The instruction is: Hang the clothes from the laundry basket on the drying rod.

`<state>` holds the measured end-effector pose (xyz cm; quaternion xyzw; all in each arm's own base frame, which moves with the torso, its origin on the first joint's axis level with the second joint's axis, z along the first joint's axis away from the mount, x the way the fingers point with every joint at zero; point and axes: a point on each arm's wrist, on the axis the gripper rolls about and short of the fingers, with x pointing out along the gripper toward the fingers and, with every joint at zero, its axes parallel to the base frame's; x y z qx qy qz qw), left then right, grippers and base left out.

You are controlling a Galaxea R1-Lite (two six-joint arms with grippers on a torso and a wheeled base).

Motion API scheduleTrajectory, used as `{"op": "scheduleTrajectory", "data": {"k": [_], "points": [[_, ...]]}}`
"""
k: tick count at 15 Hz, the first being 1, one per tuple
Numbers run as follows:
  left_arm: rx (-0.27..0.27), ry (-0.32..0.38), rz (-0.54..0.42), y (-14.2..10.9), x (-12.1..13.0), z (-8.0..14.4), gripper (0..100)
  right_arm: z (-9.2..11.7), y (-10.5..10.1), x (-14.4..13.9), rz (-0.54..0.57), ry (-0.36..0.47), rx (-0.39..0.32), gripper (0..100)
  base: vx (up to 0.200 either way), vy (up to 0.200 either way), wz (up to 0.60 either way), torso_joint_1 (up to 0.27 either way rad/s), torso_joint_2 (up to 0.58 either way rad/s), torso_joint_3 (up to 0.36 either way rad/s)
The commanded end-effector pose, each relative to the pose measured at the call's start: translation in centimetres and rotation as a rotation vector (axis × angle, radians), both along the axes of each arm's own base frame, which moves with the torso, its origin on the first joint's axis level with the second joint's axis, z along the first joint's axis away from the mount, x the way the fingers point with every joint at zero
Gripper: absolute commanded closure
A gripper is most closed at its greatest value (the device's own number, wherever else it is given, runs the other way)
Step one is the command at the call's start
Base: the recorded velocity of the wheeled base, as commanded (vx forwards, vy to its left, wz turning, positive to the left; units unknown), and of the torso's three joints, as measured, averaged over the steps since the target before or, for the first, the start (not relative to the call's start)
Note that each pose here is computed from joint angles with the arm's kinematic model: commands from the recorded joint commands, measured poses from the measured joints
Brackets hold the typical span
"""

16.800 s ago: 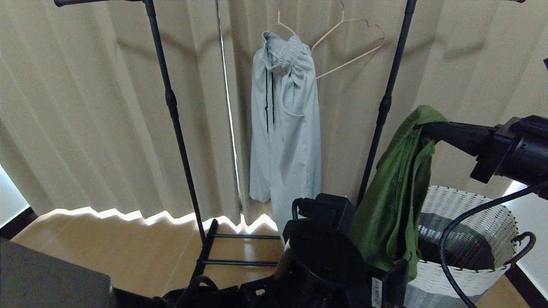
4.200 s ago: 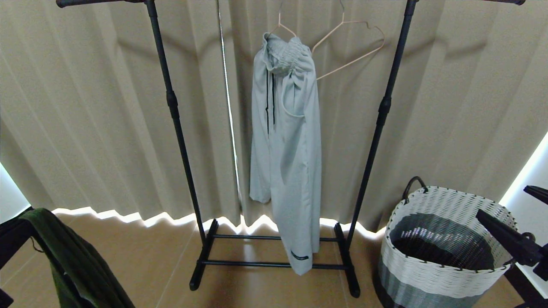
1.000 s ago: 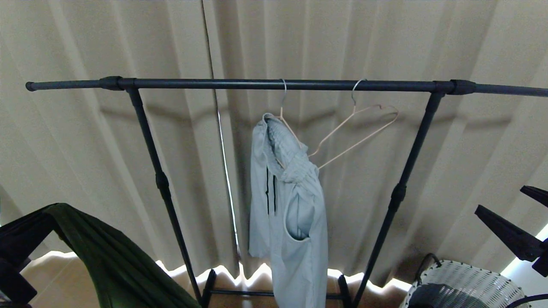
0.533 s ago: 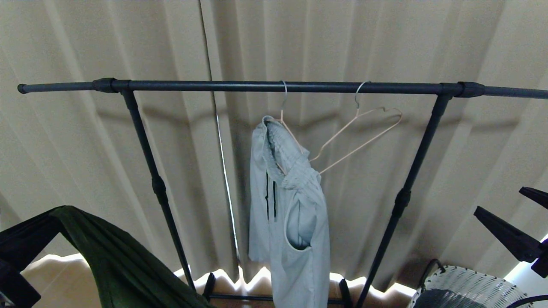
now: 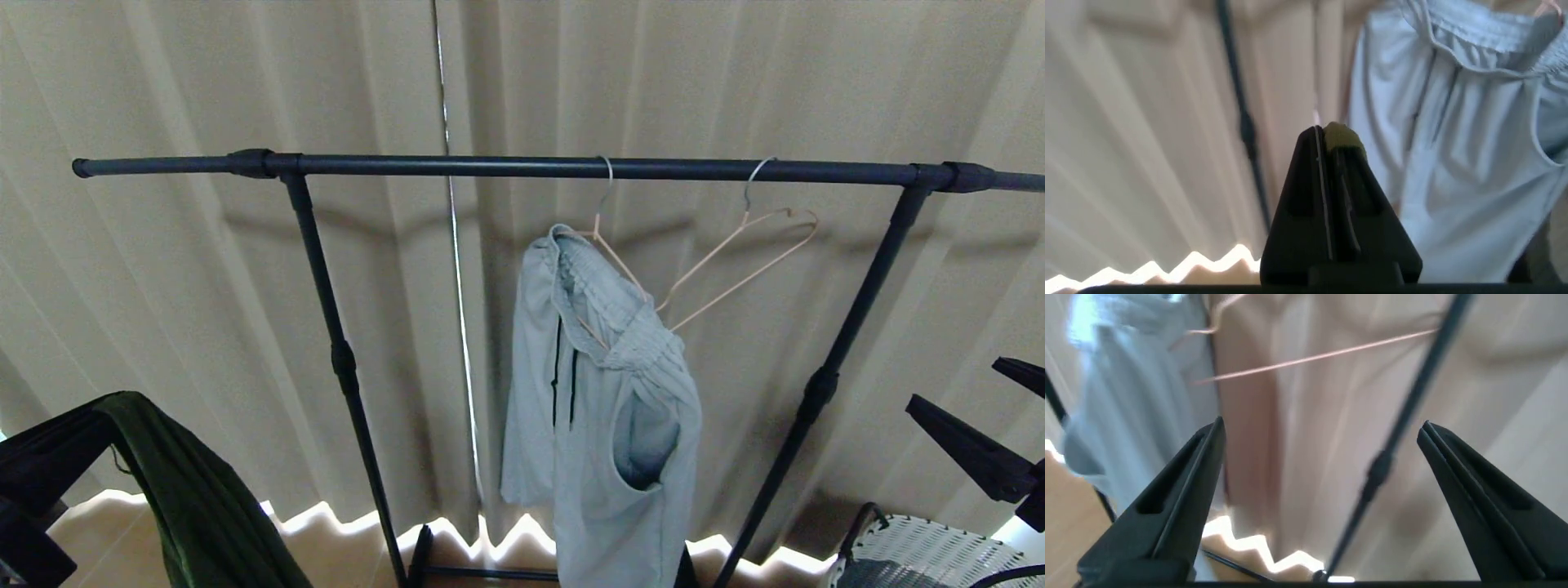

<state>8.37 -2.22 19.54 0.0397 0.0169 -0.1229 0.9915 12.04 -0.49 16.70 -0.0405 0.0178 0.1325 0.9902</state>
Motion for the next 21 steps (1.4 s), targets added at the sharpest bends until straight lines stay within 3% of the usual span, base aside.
{"op": "scheduleTrajectory", "data": {"k": [1,8,11,14,17,18,21], "points": [[0.000,0.000,0.000,0.0,0.0,0.0,100,-0.1,0.0,-0.4,0.000,-0.005,0.000,0,0.000,0.000,0.00,0.000,0.00,0.000],[0.006,0.006,-0.001,0.0,-0.1,-0.3,100,-0.7,0.0,-0.5,-0.004,0.015,-0.009,0,0.000,0.000,0.00,0.000,0.00,0.000],[0.010,0.010,-0.001,0.0,0.0,-0.4,100,-2.0,0.3,-0.9,0.017,0.083,-0.004,0,0.000,0.000,0.00,0.000,0.00,0.000],[0.013,0.019,-0.001,0.0,0.0,-0.6,100,-1.8,0.6,-0.3,0.051,0.113,-0.033,0,0.000,0.000,0.00,0.000,0.00,0.000],[0.016,0.031,-0.001,0.0,0.1,-0.8,100,-0.8,0.5,2.6,0.054,0.128,-0.057,0,0.000,0.000,0.00,0.000,0.00,0.000],[0.014,0.023,0.001,0.0,0.1,-0.7,100,0.2,0.4,5.2,0.056,0.129,-0.058,0,0.000,0.000,0.00,0.000,0.00,0.000],[0.017,0.016,-0.001,0.0,-0.2,-0.7,100,0.9,1.3,9.0,-0.003,0.144,-0.075,0,0.000,0.000,0.00,0.000,0.00,0.000]]}}
